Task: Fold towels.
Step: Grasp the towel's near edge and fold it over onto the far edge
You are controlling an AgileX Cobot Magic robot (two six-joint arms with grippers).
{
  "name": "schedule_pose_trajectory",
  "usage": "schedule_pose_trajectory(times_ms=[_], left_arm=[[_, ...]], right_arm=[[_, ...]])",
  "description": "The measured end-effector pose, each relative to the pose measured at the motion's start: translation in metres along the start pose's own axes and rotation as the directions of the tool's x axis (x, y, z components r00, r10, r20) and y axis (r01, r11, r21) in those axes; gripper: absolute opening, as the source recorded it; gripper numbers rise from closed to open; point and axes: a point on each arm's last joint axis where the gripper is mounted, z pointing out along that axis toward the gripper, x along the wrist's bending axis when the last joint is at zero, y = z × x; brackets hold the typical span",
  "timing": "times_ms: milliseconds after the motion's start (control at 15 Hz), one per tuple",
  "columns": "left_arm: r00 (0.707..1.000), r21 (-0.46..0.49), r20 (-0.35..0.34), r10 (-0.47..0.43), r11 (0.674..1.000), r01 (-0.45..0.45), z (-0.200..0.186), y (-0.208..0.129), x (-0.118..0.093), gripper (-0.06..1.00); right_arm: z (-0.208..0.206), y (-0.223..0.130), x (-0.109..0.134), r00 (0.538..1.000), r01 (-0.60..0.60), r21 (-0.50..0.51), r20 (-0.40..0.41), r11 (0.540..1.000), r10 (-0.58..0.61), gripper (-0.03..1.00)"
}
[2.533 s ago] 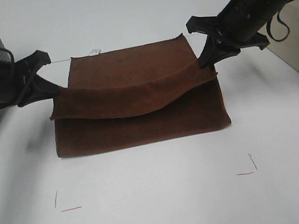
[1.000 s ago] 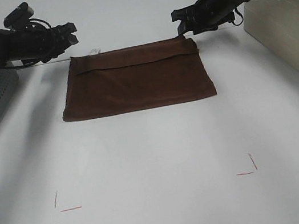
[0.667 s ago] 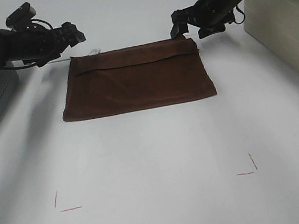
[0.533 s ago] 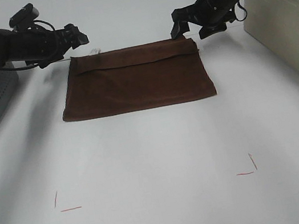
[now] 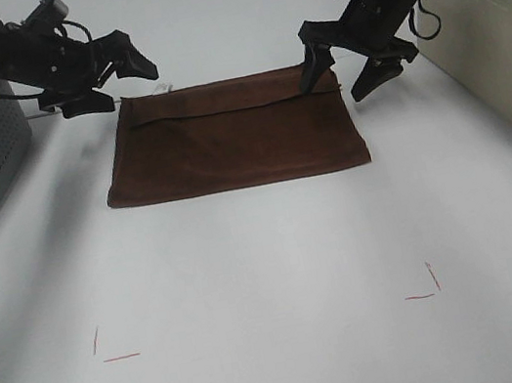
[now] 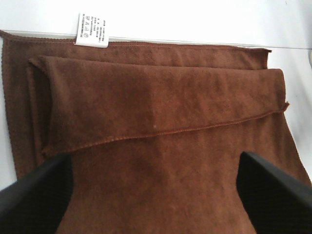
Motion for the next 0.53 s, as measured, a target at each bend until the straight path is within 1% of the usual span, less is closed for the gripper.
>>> schedule_pose_trajectory(times_ms=[133,267,333,533], left_arm=[[0.999,0.083,-0.037,-0.024,0.996,0.027,-0.012,-0.003,-0.005,0.86],[0.995,0.163,-0.091,-0.043,0.985,0.058,-0.022,-0.017,-0.004,0.86],[0.989,0.167,-0.134,-0.07,0.982,0.092,-0.034,-0.032,-0.002,0.86],[0.977,0.15,-0.192,-0.095,0.981,0.125,-0.054,-0.057,0.0,0.86]], right_arm=[[-0.009,-0.002,0.004,1.0,-0.004,0.013,0.002,1.0,0.004,0.79],[-0.015,-0.007,0.005,1.0,-0.011,0.026,0.021,1.0,0.01,0.79],[-0.02,-0.017,0.007,0.999,-0.025,0.057,0.024,0.998,0.023,0.79],[-0.019,-0.04,0.007,0.998,-0.063,0.118,0.03,0.991,0.06,0.78]])
